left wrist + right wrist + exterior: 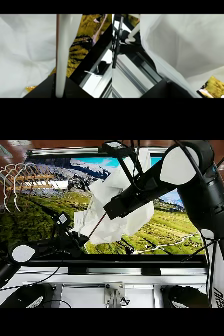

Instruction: Fold the shirts.

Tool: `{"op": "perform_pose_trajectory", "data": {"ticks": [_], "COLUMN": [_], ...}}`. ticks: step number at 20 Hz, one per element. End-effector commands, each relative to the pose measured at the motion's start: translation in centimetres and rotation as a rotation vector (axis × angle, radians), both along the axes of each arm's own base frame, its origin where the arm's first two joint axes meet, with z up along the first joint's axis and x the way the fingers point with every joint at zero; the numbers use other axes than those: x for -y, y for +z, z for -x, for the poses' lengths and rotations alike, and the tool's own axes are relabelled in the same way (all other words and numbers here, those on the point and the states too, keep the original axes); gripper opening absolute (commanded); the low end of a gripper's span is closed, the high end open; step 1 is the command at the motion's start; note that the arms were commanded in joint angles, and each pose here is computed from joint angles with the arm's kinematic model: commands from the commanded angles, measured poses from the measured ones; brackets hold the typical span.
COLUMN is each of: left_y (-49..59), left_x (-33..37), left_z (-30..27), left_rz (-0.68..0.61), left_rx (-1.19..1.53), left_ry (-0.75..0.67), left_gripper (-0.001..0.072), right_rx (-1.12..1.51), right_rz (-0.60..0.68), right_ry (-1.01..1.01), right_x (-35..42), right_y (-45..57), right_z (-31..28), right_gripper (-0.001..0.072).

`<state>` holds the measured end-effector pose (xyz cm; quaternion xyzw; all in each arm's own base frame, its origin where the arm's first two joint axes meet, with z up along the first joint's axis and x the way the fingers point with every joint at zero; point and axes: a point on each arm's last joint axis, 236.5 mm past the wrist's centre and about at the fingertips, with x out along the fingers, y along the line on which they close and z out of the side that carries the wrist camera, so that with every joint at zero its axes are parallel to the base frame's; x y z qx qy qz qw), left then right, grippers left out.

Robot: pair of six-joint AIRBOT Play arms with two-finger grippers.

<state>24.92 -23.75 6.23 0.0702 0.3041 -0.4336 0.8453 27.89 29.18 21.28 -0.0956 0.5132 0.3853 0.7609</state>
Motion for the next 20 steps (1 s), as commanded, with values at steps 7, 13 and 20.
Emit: {"op": "perform_pose_trajectory", "data": {"ticks": [7,13,20], "left_y": [0.2,-0.3,-2.5], "left_x": [-0.3,-0.8,-2.0], "left_z": [-0.6,-0.5,1.2], "left_rz": [0.007,-0.035,-0.16], "left_rx": [0.004,0.015,-0.018], "left_ry": [0.024,0.012,-0.066], "left_gripper": [0.005,0.005,0.0049], "right_rx": [0.05,0.285,0.207], "right_rz": [0.003,0.107,0.282], "right_ry": [-0.031,-0.183,-0.906], "right_x": [0.1,6.8,31.2], "right_y": [0.1,4.6,3.6], "right_z": [-1.5,-3.1,-9.6], "right_gripper": [0.0511,0.0515,0.0517]}}
